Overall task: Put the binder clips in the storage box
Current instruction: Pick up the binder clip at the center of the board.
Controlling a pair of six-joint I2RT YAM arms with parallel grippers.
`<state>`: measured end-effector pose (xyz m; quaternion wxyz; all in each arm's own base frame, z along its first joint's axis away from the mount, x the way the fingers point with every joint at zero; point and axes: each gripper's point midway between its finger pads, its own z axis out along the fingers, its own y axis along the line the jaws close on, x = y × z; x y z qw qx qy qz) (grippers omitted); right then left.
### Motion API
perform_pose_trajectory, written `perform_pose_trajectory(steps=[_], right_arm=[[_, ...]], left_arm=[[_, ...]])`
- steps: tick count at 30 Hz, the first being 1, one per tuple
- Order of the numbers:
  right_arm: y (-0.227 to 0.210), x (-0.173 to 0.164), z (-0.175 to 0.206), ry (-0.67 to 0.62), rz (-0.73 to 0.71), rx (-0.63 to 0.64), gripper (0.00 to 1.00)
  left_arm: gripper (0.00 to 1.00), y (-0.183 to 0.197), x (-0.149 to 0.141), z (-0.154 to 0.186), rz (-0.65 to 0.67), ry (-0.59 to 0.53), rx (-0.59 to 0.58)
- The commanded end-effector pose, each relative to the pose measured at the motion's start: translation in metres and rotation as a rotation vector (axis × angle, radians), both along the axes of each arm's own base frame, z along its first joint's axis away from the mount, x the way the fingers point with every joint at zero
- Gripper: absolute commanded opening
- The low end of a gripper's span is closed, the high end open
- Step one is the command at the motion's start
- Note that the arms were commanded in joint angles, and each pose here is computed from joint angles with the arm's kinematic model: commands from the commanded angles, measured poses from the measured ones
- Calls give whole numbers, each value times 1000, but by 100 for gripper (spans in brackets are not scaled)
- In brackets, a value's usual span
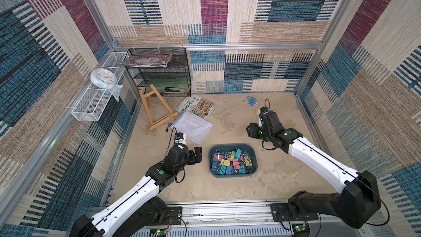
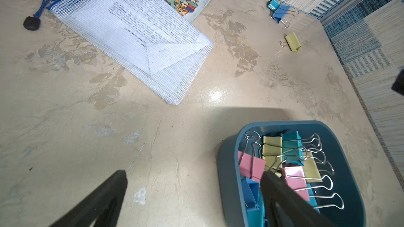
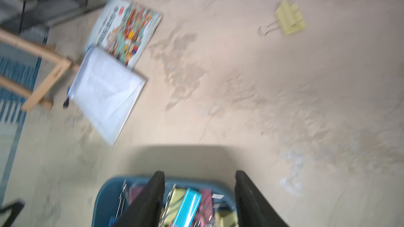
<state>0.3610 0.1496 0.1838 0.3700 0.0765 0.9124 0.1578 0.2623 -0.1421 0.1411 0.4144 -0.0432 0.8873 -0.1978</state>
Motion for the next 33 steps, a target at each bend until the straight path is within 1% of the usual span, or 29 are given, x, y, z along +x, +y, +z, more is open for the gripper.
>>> perform_pose_trajectory(steps=[1,3,5,8,11,14,17,20,22,28,31,33], right_arm=[[-16,54,18,-109,-34,90,57],[-41,92,14,-125,-96,34,58],[-57,126,3,-105,-115,-74,58],[-66,169,-37,8,-94,-234,56],[-69,200,-66,64,-72,-347,56],[-71,220,-88,83,-38,-426,57],[-73,226,-115,145,-1,-483,59],[-71,228,-137,200,40,-500,59],[-71,227,-148,219,54,-508,57],[-74,217,-169,264,58,-478,53],[-73,209,-173,292,58,-452,53],[-70,204,-170,282,63,-428,55]], left_arm=[[99,-2,0,6,-4,-13,-24],[99,-1,-2,6,1,-12,-32],[99,0,-3,7,4,-14,-36],[99,2,-3,6,9,-15,-33],[100,3,-4,6,7,-14,-24],[99,5,-4,4,8,-9,-4],[100,6,-4,5,12,-7,7],[100,6,-3,4,14,-9,6],[99,6,-3,3,16,-7,2],[100,2,-2,-1,12,7,-12],[100,2,-1,0,10,6,-14],[99,2,-1,1,11,4,-15]])
